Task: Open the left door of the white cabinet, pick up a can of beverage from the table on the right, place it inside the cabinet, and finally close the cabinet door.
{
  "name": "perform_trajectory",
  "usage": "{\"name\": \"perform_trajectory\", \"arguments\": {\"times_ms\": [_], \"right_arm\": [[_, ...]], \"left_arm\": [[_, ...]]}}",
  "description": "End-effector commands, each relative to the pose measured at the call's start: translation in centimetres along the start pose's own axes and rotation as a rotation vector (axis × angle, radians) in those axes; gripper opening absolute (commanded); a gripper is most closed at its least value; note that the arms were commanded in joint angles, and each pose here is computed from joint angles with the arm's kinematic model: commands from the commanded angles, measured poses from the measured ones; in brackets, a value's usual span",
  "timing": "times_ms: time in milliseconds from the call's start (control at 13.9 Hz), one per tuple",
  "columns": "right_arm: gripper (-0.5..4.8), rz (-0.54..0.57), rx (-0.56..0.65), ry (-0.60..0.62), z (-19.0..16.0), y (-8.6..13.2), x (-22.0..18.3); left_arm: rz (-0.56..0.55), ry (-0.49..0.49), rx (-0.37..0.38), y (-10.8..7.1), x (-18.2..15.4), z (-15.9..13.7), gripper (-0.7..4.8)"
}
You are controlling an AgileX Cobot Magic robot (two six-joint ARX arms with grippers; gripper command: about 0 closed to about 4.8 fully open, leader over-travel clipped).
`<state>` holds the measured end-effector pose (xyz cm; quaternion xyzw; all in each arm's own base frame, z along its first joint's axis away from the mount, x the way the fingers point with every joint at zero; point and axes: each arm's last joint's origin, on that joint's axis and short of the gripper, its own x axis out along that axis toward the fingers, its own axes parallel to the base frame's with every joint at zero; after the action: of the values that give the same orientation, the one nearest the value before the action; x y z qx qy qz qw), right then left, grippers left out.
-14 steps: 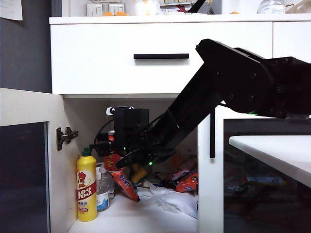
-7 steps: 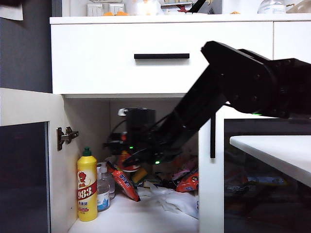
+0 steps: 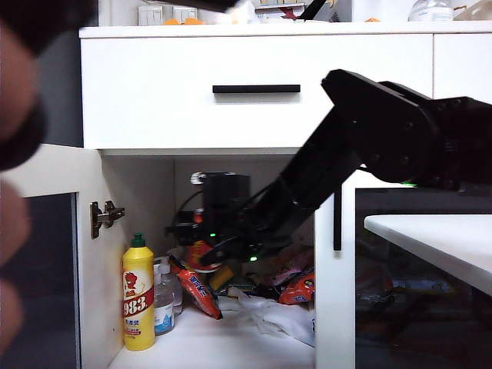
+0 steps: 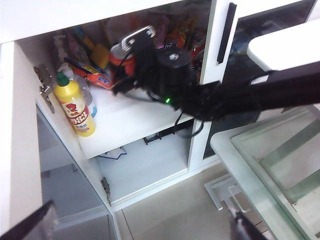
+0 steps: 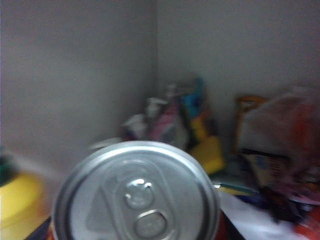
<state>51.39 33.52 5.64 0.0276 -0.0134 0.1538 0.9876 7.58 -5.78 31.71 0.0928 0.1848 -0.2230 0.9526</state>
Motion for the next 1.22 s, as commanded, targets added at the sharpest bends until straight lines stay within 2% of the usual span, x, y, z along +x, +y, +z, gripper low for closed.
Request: {"name": "perform_trajectory", "arguments": {"times_ms": [72,215,861,933,1004,1220], "right_arm": [[1.76,-0.005,0.050,-0.100,1.99,-0.40,0.30],[1.76,0.043,0.063,-0.091,1.91,0.17,0.18],[1.77,-0.015,0.063,-0.100,1.98,-0.26,0.25],[4.28,-0.057,0.069,-0.103,1.99,-0.42,0.25],[4.68,-0.056,0.070,-0.103,1.99,-0.42,0.25],[4.79,-0.035,0.106,-0.129,2.35,0.18,0.08]], "left_arm": [[-0.001,-0.022,-0.005,-0.01,-0.01,0.18,4.79],[-0.002,-0.036,-0.017,-0.01,0.00,0.32,4.79],[-0.005,-0.042,-0.022,-0.01,-0.02,0.36,4.79],[-0.004,-0.042,-0.022,-0.02,-0.01,0.35,4.79],[-0.003,-0.042,-0.023,-0.01,-0.01,0.35,4.79],[-0.002,-0.043,-0.023,-0.01,-0.02,0.35,4.79]]}}
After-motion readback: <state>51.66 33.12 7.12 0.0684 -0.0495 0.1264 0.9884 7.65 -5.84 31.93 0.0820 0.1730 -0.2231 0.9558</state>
